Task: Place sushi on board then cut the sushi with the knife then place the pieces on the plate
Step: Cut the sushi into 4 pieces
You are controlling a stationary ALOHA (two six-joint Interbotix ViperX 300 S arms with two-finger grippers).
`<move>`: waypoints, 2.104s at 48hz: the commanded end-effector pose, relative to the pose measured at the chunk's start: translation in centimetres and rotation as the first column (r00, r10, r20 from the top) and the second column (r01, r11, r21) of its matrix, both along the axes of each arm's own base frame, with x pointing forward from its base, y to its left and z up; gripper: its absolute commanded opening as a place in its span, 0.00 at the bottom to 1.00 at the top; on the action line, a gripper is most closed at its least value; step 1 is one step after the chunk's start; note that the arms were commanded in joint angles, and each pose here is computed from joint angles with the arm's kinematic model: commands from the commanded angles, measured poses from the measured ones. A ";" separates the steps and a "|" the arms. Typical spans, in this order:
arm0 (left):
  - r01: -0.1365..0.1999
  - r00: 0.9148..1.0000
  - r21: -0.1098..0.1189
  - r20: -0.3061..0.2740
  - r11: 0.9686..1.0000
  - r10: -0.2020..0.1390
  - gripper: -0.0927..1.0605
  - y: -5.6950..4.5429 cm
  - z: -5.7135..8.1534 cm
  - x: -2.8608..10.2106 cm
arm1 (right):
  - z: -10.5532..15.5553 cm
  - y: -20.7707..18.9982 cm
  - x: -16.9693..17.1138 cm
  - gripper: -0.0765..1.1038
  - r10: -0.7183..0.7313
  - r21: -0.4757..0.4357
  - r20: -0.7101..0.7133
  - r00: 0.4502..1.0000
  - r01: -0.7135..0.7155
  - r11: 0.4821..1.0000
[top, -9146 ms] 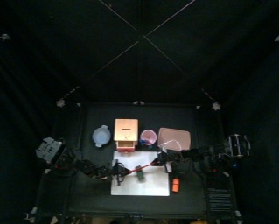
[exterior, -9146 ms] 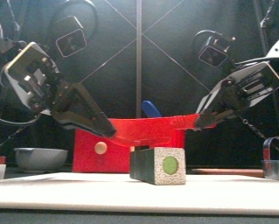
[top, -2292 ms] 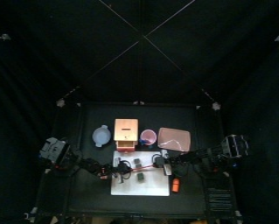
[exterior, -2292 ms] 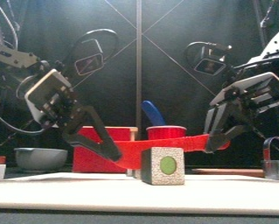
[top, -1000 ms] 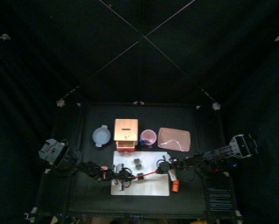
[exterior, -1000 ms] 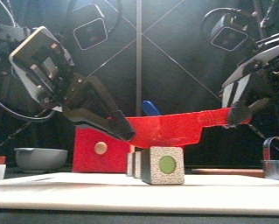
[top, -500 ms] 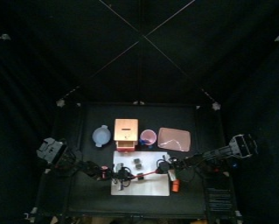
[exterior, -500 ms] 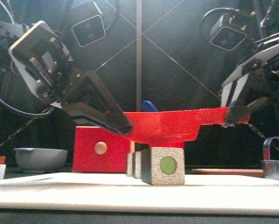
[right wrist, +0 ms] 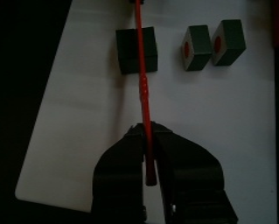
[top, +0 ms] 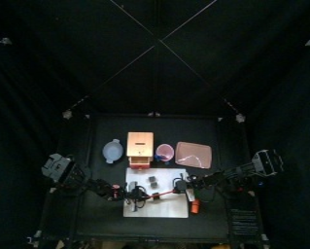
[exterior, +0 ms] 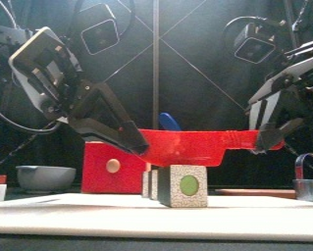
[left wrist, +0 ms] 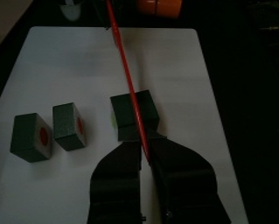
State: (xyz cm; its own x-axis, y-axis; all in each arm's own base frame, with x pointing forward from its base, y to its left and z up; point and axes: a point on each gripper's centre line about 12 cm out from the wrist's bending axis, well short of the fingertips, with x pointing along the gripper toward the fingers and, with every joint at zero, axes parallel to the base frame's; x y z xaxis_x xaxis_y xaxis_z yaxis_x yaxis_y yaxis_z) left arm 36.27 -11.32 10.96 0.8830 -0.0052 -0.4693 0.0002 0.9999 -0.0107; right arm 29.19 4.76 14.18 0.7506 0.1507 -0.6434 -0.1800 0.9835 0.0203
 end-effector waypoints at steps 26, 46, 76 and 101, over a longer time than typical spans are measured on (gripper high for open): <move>0.015 0.999 -0.011 0.040 1.000 -0.015 0.44 -0.9 1.1 0.8 | 1.1 0.0 0.9 0.38 0.001 0.003 0.041 0.999 -0.001 1.000; 0.006 0.999 0.018 -0.044 1.000 -0.006 0.44 -0.6 -2.3 0.6 | -0.8 0.1 1.4 0.38 -0.001 -0.004 -0.020 1.000 0.001 1.000; -0.020 0.998 0.018 -0.059 1.000 0.022 0.44 0.8 -2.1 0.0 | -1.2 -0.8 1.7 0.38 -0.013 -0.041 -0.049 0.999 0.011 0.999; -0.029 0.982 -0.016 0.184 0.999 0.032 0.51 1.5 5.7 1.2 | 4.2 -0.9 0.7 0.38 -0.034 -0.030 0.078 0.996 0.036 0.999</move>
State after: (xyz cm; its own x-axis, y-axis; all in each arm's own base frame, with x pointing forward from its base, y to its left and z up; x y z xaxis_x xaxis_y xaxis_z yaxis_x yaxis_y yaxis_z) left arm 36.48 -10.54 13.01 0.9104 -0.0025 -0.4137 -0.0007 1.0000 -0.0076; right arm 29.80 4.01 16.15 0.7632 0.1088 -0.6369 -0.1635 0.9862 -0.0276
